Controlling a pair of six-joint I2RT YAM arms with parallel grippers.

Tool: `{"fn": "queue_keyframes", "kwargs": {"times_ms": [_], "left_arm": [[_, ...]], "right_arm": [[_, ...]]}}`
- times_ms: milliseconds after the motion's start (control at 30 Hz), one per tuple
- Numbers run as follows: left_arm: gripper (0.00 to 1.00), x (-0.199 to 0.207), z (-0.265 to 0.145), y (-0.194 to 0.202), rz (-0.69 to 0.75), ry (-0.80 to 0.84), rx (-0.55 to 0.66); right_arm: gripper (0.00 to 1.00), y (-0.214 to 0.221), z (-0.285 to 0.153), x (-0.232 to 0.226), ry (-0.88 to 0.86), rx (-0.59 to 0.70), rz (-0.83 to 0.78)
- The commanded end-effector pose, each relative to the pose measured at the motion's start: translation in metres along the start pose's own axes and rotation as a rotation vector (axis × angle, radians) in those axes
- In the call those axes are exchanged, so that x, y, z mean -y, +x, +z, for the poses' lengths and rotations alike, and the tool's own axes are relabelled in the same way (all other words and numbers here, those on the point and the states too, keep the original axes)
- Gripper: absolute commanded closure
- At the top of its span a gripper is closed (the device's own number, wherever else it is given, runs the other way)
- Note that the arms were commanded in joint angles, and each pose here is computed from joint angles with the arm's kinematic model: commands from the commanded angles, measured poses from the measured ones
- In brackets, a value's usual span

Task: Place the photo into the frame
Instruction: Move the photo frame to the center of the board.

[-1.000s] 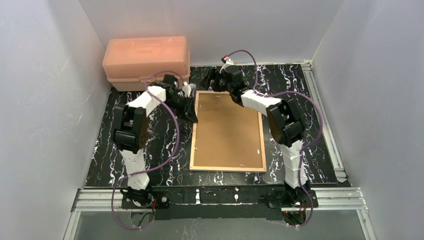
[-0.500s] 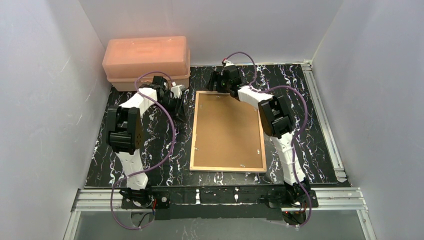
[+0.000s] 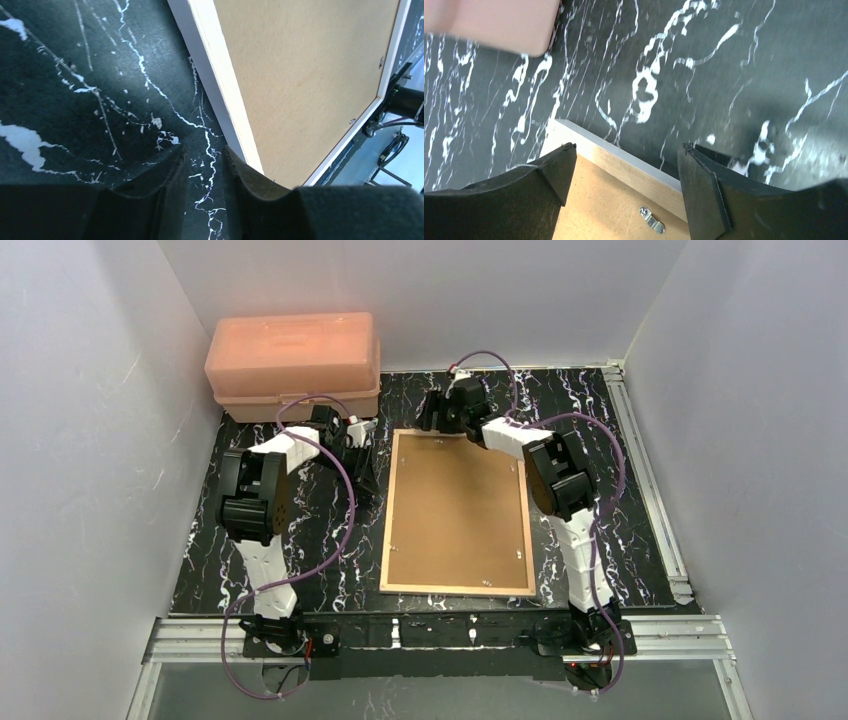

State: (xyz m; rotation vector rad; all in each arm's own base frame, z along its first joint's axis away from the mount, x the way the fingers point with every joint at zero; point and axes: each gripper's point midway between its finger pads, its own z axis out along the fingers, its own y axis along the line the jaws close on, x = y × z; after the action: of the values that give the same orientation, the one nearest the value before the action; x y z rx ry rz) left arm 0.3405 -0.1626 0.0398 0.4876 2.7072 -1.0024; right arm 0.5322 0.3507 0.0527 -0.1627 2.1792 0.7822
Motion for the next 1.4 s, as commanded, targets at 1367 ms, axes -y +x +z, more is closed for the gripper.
{"fn": "queue_keyframes", "kwargs": {"times_ms": [1367], "left_arm": [[0.95,0.006,0.036,0.035,-0.155,0.108,-0.121]], "right_arm": [[0.17,0.113,-0.097,-0.122,-0.328,-0.231,0.265]]}}
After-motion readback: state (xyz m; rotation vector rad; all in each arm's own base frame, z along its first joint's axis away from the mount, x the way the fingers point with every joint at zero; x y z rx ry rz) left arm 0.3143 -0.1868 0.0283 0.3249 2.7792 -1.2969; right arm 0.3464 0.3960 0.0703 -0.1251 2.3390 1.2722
